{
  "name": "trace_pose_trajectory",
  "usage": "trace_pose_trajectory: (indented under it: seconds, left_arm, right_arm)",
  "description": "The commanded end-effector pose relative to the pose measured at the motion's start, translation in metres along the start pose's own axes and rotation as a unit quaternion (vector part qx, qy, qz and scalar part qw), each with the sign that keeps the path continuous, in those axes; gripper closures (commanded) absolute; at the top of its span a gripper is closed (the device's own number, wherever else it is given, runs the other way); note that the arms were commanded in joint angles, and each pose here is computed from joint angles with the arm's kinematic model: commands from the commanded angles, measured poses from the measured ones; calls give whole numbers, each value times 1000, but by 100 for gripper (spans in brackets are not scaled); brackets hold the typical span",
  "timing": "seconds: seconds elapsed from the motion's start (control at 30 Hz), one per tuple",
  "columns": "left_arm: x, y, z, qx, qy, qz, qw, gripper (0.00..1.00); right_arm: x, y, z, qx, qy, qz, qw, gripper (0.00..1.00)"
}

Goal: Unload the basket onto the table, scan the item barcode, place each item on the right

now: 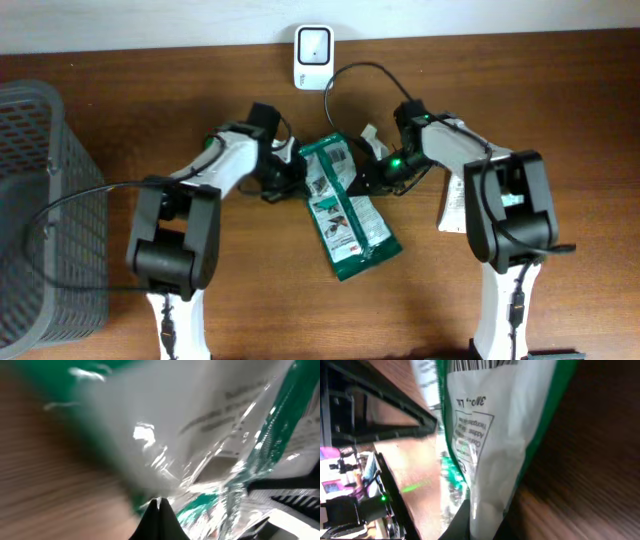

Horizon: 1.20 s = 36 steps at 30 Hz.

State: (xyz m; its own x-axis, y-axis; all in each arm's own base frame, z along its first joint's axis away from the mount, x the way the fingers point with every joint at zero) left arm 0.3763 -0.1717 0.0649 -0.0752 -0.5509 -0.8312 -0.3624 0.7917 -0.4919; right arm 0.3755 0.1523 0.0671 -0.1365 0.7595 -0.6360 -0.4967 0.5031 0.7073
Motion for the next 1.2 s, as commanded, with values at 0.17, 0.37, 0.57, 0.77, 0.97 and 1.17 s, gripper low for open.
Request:
trace_pose_trajectory:
  seconds: [0.17,0.37,0.57,0.77,0.97,1.17]
  left_arm:
    - [-222,-28,-3,105,-262,-20,959,96]
    - [-242,0,11,64,-340,92,934,30]
    - [-276,40,31,2,-424,191,885,1]
    - [-280,47,32,-7,-425,193,884,1]
    - [-280,47,32,-7,-425,193,884,1]
    - [-280,47,32,-7,-425,193,884,1]
  right_arm:
    - [-129,136,23,-155,-137,-55,977,96]
    - [-167,198,-3,-184,-167,-86,965,96]
    - [-178,222,-10,-213,-189,-72,956,96]
    - [-191,197,74,-160,-183,-410,879,96]
    - [-160,139,177,-215,-103,-740,629,96]
    - [-88,52,218,-282,8,-811,512,96]
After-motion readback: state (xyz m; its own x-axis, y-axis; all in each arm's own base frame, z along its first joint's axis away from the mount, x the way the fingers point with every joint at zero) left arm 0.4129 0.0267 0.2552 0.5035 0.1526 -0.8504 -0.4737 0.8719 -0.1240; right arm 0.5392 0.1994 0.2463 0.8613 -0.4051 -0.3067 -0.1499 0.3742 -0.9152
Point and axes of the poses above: each gripper's point midway between its finger pads, its own x axis out along the fingers, its own y axis along the line the jaws close on, z = x × y, the point moved 6 cm from there along -x, back along the fingers, and after that the axes turned 15 degrees about -x, right-handed, at the moved point
